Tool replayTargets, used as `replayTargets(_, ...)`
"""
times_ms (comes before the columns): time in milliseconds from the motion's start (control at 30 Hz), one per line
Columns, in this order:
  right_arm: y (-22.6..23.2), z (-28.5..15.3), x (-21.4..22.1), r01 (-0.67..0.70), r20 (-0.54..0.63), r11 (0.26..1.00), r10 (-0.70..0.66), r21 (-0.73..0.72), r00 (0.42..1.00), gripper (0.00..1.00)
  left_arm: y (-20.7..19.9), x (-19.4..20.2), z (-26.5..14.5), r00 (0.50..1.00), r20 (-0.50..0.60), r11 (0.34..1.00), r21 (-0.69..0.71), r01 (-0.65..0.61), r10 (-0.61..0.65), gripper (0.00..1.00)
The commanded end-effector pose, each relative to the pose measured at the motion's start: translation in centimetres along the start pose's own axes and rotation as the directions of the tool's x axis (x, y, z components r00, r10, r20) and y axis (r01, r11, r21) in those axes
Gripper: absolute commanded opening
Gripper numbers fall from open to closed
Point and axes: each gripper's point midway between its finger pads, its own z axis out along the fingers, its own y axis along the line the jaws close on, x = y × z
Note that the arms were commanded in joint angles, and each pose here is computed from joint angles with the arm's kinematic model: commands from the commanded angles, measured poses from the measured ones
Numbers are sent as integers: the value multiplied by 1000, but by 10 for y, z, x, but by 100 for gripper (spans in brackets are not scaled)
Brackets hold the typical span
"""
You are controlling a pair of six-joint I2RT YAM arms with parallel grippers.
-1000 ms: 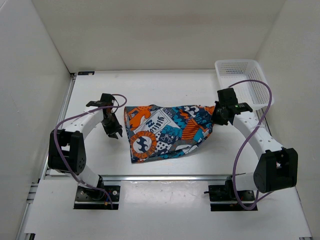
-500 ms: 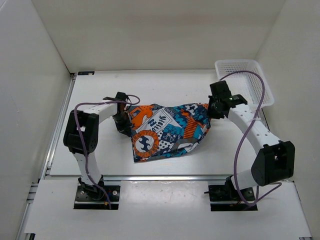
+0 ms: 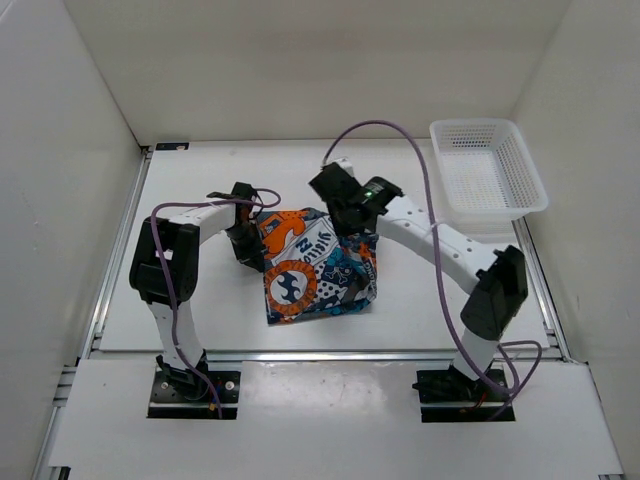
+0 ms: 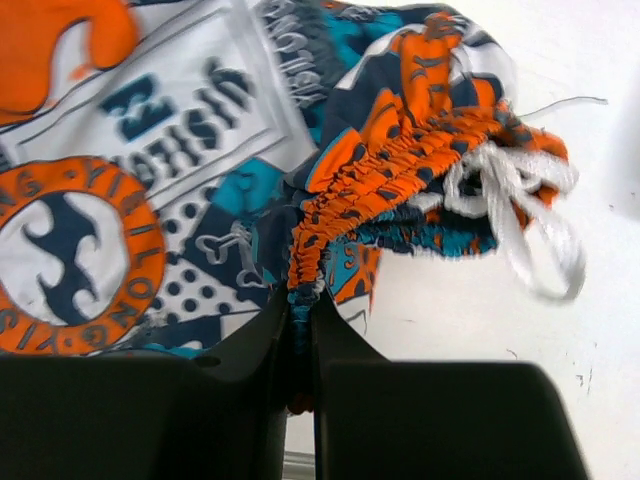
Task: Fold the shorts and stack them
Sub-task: Fold the shorts
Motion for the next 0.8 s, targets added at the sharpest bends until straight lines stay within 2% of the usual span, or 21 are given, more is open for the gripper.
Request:
replayTargets(0, 30, -12, -9, 119, 36, 992, -120, 32, 992, 0, -2, -11, 1, 999, 48, 1000, 3, -8, 8, 10)
replayTargets(267, 117, -12, -10, 255, 71, 965, -250, -60, 966, 0, 4, -6, 5, 999, 37, 1000, -15, -5, 6, 10)
replayTargets(600, 147, 15, 2, 288, 39, 954, -286, -78, 957, 0, 4, -6, 5, 999, 37, 1000, -15, -5, 6, 10)
replayTargets(767, 177, 28, 1, 268, 56, 949, -262, -168, 963, 1, 3, -6, 2, 999, 44, 1000, -10, -6, 7, 10)
